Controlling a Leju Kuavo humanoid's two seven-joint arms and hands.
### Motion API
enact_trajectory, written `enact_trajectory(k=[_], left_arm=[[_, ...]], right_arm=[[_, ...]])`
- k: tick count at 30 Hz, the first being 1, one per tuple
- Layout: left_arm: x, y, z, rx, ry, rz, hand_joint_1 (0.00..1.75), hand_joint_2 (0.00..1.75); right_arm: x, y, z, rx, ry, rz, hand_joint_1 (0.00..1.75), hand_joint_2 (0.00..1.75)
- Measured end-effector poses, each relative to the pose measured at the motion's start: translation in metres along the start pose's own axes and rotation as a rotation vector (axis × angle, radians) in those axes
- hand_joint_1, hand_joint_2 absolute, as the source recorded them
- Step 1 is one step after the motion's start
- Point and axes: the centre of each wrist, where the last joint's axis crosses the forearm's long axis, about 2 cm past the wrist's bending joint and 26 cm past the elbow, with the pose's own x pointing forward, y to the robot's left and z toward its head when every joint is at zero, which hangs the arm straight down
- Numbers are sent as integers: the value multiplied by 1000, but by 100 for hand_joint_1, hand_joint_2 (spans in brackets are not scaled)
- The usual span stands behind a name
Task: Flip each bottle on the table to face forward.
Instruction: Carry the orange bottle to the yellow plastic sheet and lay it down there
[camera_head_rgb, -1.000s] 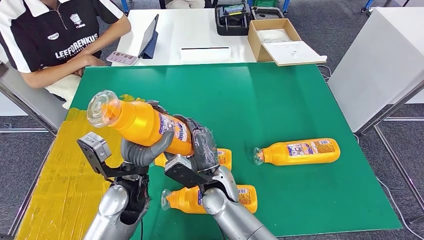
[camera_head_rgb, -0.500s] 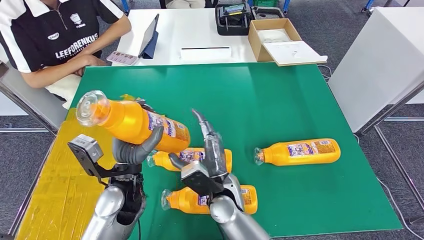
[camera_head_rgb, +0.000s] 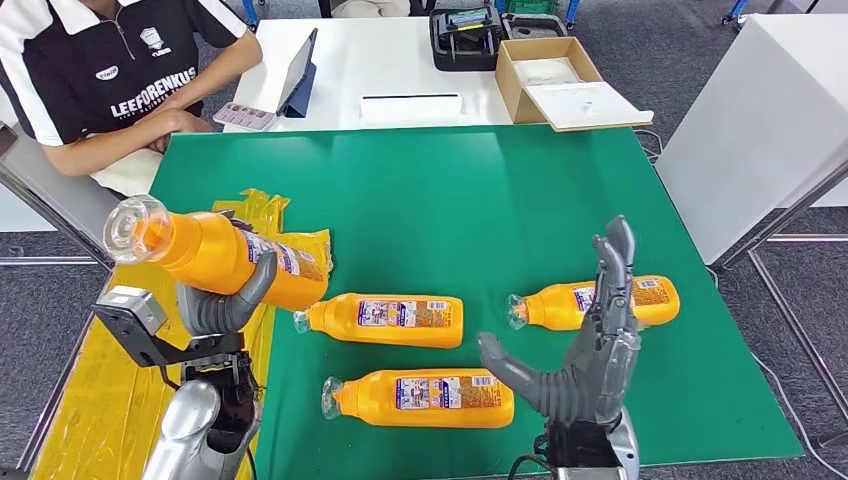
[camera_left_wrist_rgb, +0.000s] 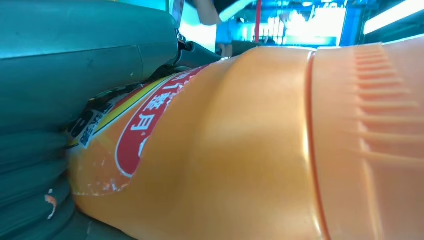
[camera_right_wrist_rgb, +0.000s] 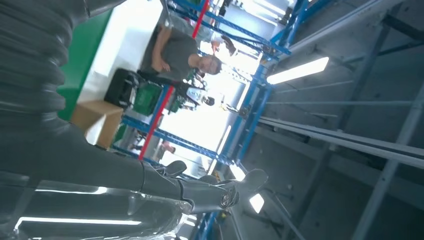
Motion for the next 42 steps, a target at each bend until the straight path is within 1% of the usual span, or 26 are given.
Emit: enact_trajectory(k=[5, 8, 11, 14, 17, 21, 23, 26, 28, 33, 37, 42], left_arm=[[0, 6, 0, 15, -3, -21, 175, 175], [-1, 9, 2, 43, -33, -102, 175, 175], [0, 19, 6, 88, -98, -304, 175, 175], [2, 30, 10, 99, -178, -567, 175, 175], [2, 38, 7, 67, -245, -820, 175, 175], [-6, 48, 5, 4, -288, -1087, 175, 175], [-9, 55, 5, -25, -292, -1168, 175, 175], [-13, 62, 4, -39, -281, -1210, 175, 175], [-15, 65, 4, -55, -283, -1258, 175, 175], [-16, 74, 2, -129, -309, -1503, 175, 175], [-21, 82, 3, -143, -269, -1619, 175, 175], [-32, 90, 2, -150, -203, -1732, 175, 175]], right_arm=[[3, -12, 1, -4, -26, 21, 0, 175], [3, -17, 3, -10, -39, 65, 0, 175], [-2, -30, 9, -1, -35, 171, 0, 175], [-6, -46, 12, 39, -16, 318, 0, 175], [-8, -60, 14, 67, 40, 455, 0, 175], [-12, -82, 27, 92, 119, 540, 0, 175], [-15, -92, 34, 98, 145, 563, 0, 175], [-17, -101, 39, 102, 161, 586, 0, 175], [-18, -104, 40, 111, 166, 595, 0, 175], [-17, -105, 46, 159, 176, 623, 0, 175], [-14, -103, 53, 209, 196, 653, 0, 175], [-13, -102, 53, 253, 221, 684, 0, 175]])
